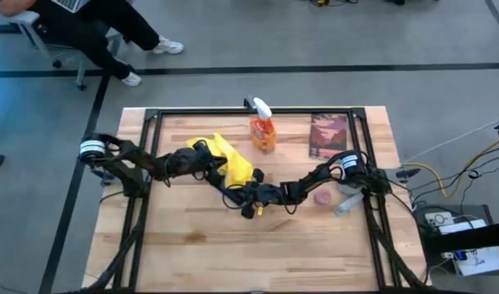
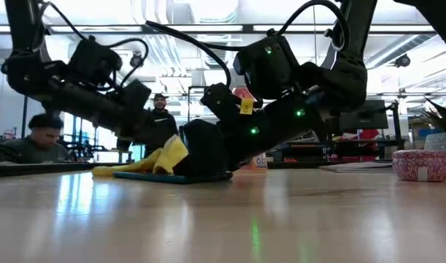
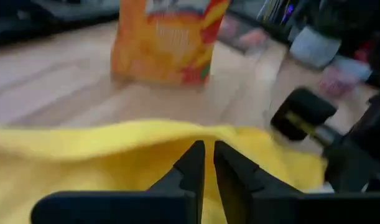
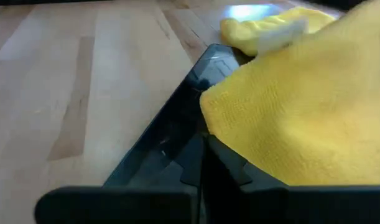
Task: Apply microfiber cloth
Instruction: Wipe the front and back of the tablet with the yellow microfiber cloth
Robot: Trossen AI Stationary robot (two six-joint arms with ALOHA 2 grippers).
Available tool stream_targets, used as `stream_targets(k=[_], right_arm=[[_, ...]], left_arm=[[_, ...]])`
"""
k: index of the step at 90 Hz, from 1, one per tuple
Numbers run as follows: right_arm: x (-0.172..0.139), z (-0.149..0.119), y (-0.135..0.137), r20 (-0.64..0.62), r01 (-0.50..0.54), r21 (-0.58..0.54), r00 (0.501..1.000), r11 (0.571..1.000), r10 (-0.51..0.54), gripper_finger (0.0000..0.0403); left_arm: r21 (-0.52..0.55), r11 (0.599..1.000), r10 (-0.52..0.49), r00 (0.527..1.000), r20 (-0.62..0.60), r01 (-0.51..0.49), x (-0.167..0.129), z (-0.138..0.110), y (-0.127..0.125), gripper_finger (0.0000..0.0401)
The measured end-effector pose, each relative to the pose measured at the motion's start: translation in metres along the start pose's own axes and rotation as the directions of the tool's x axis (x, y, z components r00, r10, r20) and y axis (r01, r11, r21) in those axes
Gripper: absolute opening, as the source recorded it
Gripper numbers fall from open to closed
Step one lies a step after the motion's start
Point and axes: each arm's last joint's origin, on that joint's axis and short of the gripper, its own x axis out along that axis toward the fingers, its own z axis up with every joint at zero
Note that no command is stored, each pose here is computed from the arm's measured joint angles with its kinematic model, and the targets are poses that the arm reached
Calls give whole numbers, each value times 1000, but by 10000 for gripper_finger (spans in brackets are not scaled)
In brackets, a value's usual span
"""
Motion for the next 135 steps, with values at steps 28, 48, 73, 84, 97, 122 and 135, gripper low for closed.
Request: stream_targets(k=[28,48,73,84,97,122,135], right_arm=[[0,0,0,6,0,3,1000,1000,0,0],[-1,0,2,6,-24,2,1000,1000,24,0],[-1,0,2,7,-19,-3,1000,1000,19,0],[0,1,2,9,-16,-3,1000,1000,16,0],[0,1,-1,12,16,1,1000,1000,-16,0],[1,1,-3,13,32,1,999,999,-32,0],[1,0,-3,0,25,-3,1000,1000,-25,0]], left_arm=[[50,992,123,987,-108,-118,41,-14,-1,20],[122,992,9,989,-150,9,73,-27,-35,20],[164,979,-96,985,-143,119,67,-22,-65,20],[202,972,-95,985,-147,124,67,-25,-66,20],[250,968,1,995,-99,24,73,-23,-54,20],[205,961,194,981,-25,-184,80,-3,-4,20],[179,946,280,959,-34,-269,72,-5,24,20]])
